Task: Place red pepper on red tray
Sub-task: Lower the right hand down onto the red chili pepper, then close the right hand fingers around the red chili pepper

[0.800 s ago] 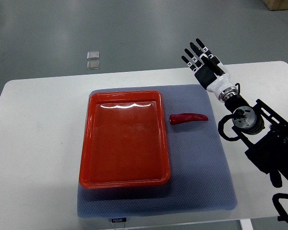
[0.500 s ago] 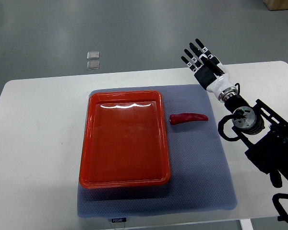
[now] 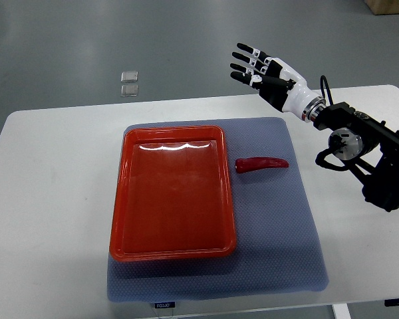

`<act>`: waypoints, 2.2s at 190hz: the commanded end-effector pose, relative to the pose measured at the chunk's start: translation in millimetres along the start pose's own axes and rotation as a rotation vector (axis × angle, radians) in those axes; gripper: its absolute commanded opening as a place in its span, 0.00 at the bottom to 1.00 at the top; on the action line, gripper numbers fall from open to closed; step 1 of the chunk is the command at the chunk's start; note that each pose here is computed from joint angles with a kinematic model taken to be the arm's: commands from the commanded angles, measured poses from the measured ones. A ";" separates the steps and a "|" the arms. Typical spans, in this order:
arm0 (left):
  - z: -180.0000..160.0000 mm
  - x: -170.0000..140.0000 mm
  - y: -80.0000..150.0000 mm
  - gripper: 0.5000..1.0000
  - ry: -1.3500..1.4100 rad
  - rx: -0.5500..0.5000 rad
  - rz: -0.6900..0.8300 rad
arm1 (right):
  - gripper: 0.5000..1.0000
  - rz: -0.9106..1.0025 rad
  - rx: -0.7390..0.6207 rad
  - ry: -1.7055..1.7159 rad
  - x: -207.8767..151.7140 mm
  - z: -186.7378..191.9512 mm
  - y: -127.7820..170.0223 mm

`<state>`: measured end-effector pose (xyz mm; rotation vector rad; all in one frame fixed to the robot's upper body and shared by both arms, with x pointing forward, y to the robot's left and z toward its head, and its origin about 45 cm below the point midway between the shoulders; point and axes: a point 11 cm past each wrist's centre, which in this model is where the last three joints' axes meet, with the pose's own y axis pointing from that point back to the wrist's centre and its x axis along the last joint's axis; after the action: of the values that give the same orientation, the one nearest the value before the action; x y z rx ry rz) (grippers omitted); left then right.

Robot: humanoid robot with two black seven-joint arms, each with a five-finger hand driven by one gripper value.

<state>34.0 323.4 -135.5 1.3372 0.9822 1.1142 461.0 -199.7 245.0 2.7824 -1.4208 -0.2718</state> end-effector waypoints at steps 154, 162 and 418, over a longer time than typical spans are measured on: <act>0.1 -0.1 0.0 1.00 0.000 0.000 -0.001 | 0.81 -0.280 -0.580 0.971 -19.1 39.9 26.8; 0.1 -0.1 0.0 1.00 0.000 0.000 -0.001 | 0.81 -0.281 -0.583 0.985 -19.0 43.3 27.5; 0.1 0.6 0.0 1.00 0.003 0.000 0.002 | 0.00 -0.197 -0.646 1.123 14.0 58.9 37.0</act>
<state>33.5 323.4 -135.6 1.3370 0.9840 1.1162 422.4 -226.0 173.5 1.9082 -0.5744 0.6105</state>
